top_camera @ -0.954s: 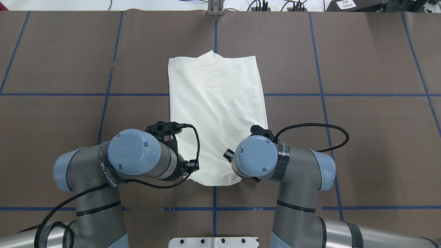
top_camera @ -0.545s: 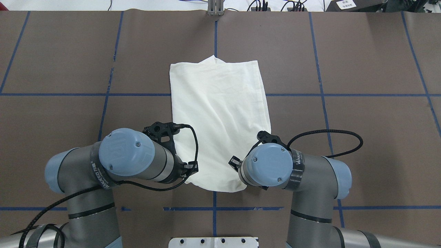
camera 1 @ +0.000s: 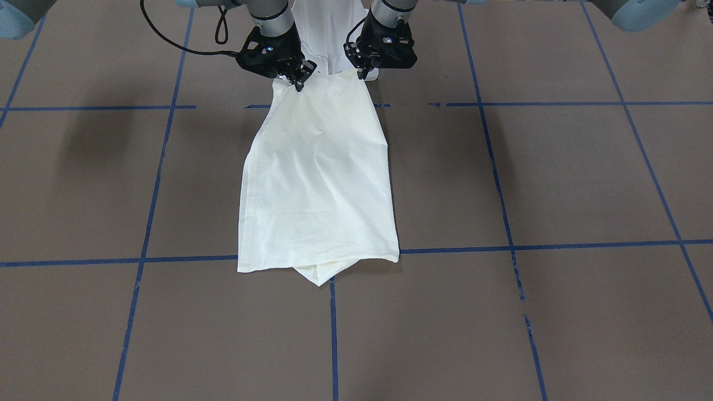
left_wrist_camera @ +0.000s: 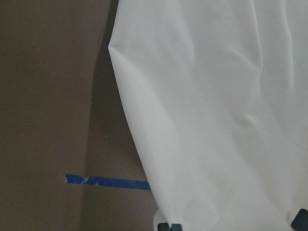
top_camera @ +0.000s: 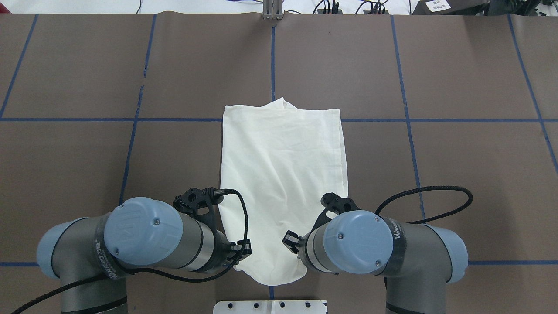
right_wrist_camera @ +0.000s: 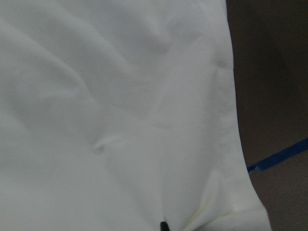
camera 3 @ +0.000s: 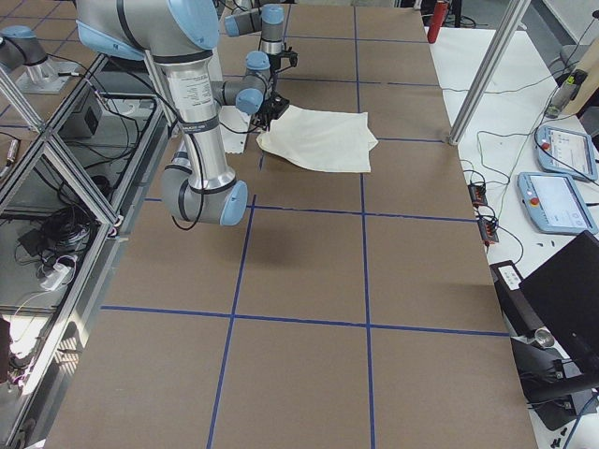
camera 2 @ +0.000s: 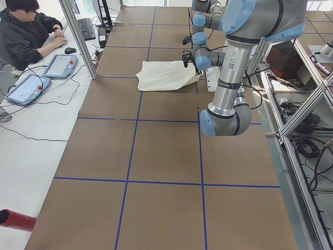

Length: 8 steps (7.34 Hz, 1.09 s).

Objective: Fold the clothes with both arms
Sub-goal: 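Lift the near edge with both grippers and fold it away from the robot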

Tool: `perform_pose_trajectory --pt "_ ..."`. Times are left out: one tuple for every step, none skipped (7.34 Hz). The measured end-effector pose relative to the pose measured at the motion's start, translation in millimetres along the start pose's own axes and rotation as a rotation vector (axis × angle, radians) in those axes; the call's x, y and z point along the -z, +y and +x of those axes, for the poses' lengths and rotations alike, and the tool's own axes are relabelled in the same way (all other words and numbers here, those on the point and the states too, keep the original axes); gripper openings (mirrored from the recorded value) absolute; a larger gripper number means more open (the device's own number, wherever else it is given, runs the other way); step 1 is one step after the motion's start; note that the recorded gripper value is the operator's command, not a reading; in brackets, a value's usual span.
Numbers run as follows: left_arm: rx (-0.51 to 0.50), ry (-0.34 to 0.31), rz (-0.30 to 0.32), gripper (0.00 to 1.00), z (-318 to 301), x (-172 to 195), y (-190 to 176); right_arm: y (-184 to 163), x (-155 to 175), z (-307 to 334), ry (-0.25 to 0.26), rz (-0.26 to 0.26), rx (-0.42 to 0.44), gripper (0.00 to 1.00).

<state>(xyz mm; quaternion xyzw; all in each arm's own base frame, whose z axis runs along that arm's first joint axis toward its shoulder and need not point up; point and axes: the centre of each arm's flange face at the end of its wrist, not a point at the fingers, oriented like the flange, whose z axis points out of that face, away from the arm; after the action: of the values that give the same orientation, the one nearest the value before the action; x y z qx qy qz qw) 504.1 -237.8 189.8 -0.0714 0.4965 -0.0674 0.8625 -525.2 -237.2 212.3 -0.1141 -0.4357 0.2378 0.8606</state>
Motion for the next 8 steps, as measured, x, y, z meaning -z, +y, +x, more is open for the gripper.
perform_pose_trajectory --pt "0.007 0.011 0.019 0.0 1.7 6.8 -11.7 -18.4 9.4 -7.3 -0.019 0.013 -0.001 0.0" --pt "0.019 0.035 0.06 0.0 5.5 23.1 -39.1 -43.1 19.7 -15.7 -0.033 0.029 0.001 0.0" --pt "0.029 0.066 0.094 0.0 12.1 41.9 -75.3 -73.1 28.8 -26.5 -0.04 0.043 -0.002 0.0" --pt "0.045 0.094 0.115 0.0 20.9 51.2 -117.5 -106.0 34.2 -40.0 -0.037 0.051 -0.012 0.0" --pt "0.062 0.111 0.136 0.0 28.7 47.0 -156.2 -135.3 37.6 -54.0 -0.031 0.056 -0.024 0.0" --pt "0.082 0.115 0.162 0.0 30.7 38.0 -192.8 -161.3 40.1 -68.4 -0.026 0.063 -0.042 0.0" --pt "0.103 0.112 0.19 0.0 28.3 32.9 -224.9 -187.8 38.9 -85.7 -0.018 0.076 -0.068 0.0" --pt "0.119 0.106 0.217 0.0 28.3 31.5 -255.0 -219.5 29.4 -107.2 -0.007 0.091 -0.098 0.11"
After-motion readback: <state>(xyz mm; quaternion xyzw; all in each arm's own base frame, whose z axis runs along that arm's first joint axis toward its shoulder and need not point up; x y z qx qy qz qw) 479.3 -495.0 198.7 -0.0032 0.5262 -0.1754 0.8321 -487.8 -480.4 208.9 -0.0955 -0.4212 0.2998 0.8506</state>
